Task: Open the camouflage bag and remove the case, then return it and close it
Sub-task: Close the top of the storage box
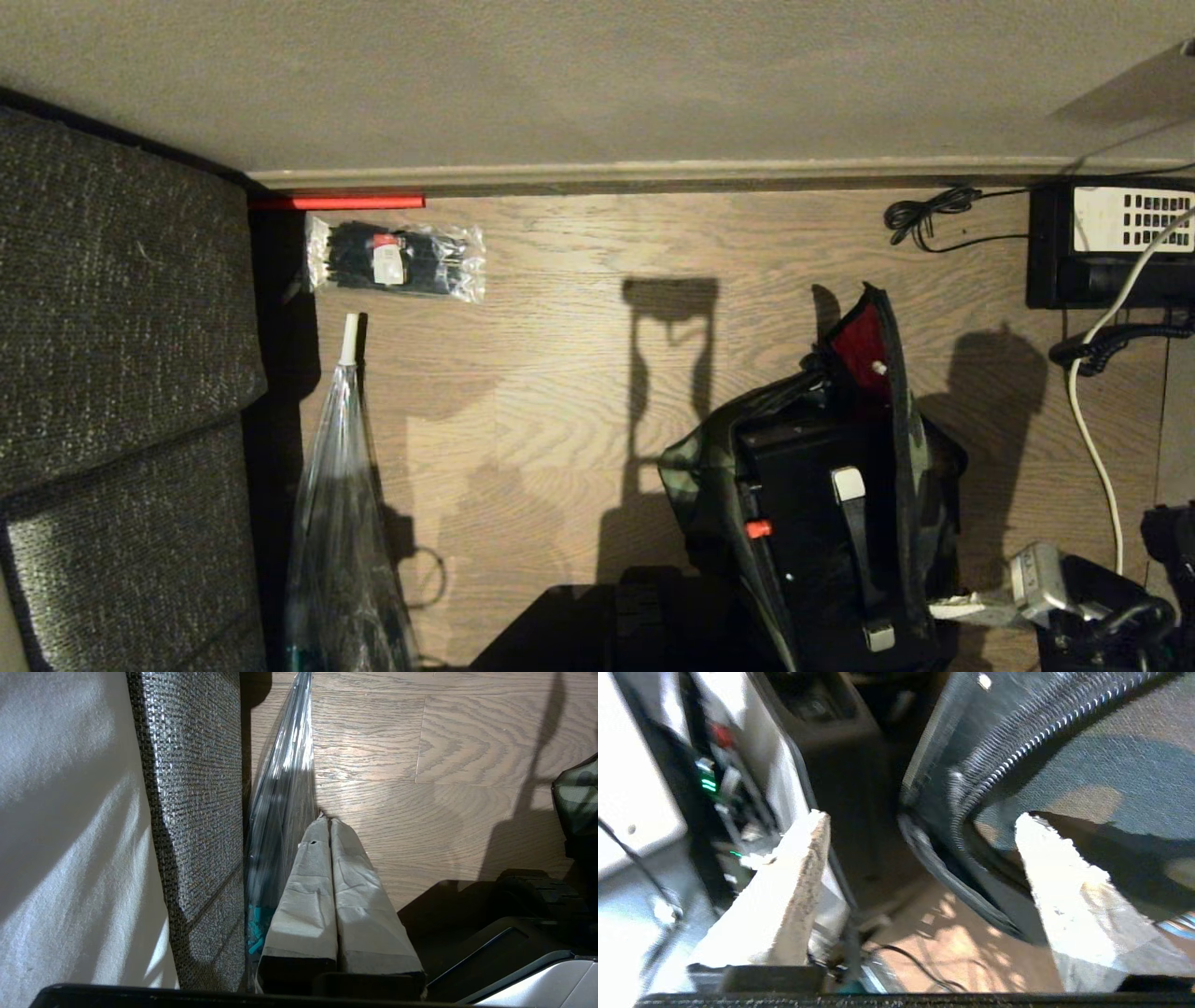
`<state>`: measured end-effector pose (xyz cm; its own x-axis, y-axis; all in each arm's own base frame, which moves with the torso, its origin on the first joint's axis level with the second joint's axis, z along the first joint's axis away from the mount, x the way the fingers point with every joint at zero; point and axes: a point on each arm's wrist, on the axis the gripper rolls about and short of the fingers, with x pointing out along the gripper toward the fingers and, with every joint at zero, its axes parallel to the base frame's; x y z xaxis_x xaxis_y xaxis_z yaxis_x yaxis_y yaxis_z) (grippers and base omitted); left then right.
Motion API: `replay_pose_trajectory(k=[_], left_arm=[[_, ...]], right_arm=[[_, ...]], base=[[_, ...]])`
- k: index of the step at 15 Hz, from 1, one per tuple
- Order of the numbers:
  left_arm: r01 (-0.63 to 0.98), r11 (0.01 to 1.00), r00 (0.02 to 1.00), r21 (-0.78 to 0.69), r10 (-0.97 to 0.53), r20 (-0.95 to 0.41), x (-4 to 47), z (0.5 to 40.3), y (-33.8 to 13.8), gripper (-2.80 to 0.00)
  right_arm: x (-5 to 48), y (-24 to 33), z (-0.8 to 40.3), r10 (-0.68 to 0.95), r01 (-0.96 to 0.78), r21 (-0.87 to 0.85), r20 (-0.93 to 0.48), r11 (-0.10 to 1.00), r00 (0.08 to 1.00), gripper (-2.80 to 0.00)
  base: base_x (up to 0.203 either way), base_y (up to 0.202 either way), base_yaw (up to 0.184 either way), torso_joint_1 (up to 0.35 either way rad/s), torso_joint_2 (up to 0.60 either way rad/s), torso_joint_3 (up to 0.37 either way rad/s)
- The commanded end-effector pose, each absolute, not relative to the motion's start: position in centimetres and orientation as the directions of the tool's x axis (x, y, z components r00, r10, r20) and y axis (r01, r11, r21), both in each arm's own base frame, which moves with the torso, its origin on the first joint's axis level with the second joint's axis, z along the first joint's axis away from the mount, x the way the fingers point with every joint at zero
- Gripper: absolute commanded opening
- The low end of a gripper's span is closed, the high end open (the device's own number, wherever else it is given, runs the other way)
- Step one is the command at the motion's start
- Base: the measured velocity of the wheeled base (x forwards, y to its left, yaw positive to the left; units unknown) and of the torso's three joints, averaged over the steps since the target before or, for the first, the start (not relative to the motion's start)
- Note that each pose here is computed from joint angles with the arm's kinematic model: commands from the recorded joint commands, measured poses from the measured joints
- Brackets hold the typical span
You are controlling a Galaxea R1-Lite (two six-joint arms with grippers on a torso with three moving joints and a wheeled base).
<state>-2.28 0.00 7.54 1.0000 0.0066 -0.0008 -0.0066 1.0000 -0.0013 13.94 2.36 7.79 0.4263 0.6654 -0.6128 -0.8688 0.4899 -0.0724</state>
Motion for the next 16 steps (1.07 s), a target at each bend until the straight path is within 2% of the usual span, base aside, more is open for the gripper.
replay_pose_trajectory(k=[1,6,8,10,14,15,16], left_arm=[[-0.007,1.000,1.000,-0.002,0.007,0.000,-2.3,7.5,0.0,-2.80],[-0.008,1.000,1.000,-0.002,0.008,0.000,-2.3,7.5,0.0,-2.80],[-0.009,1.000,1.000,-0.002,0.009,-0.002,-2.3,7.5,0.0,-2.80],[-0.008,1.000,1.000,-0.002,0.008,-0.001,-2.3,7.5,0.0,-2.80],[-0.008,1.000,1.000,-0.002,0.008,0.000,-2.3,7.5,0.0,-2.80],[-0.008,1.000,1.000,-0.002,0.008,-0.001,-2.3,7.5,0.0,-2.80],[-0.008,1.000,1.000,-0.002,0.008,-0.002,-2.3,7.5,0.0,-2.80]], right_arm=[[15.3,3.3,8.1,0.693,-0.871,-0.002,-0.605,0.492,0.392,0.00],[20.3,6.0,8.6,0.736,-0.849,0.121,-0.570,0.515,0.365,0.00],[23.1,7.4,9.0,0.746,-0.833,0.115,-0.523,0.542,0.413,0.00],[24.7,8.4,8.4,0.688,-0.780,0.093,-0.544,0.618,0.481,0.00],[24.6,8.5,9.1,0.670,-0.713,0.157,-0.522,0.684,0.528,0.00],[24.4,8.5,10.1,0.675,-0.692,0.185,-0.493,0.698,0.549,-2.80],[24.2,8.4,10.7,0.674,-0.679,0.197,-0.478,0.708,0.564,-2.80]], base=[[0.000,0.000,0.000,0.000,0.00,0.000],[0.000,0.000,0.000,0.000,0.00,0.000],[0.000,0.000,0.000,0.000,0.00,0.000],[0.000,0.000,0.000,0.000,0.00,0.000],[0.000,0.000,0.000,0.000,0.00,0.000],[0.000,0.000,0.000,0.000,0.00,0.000],[0.000,0.000,0.000,0.000,0.00,0.000]])
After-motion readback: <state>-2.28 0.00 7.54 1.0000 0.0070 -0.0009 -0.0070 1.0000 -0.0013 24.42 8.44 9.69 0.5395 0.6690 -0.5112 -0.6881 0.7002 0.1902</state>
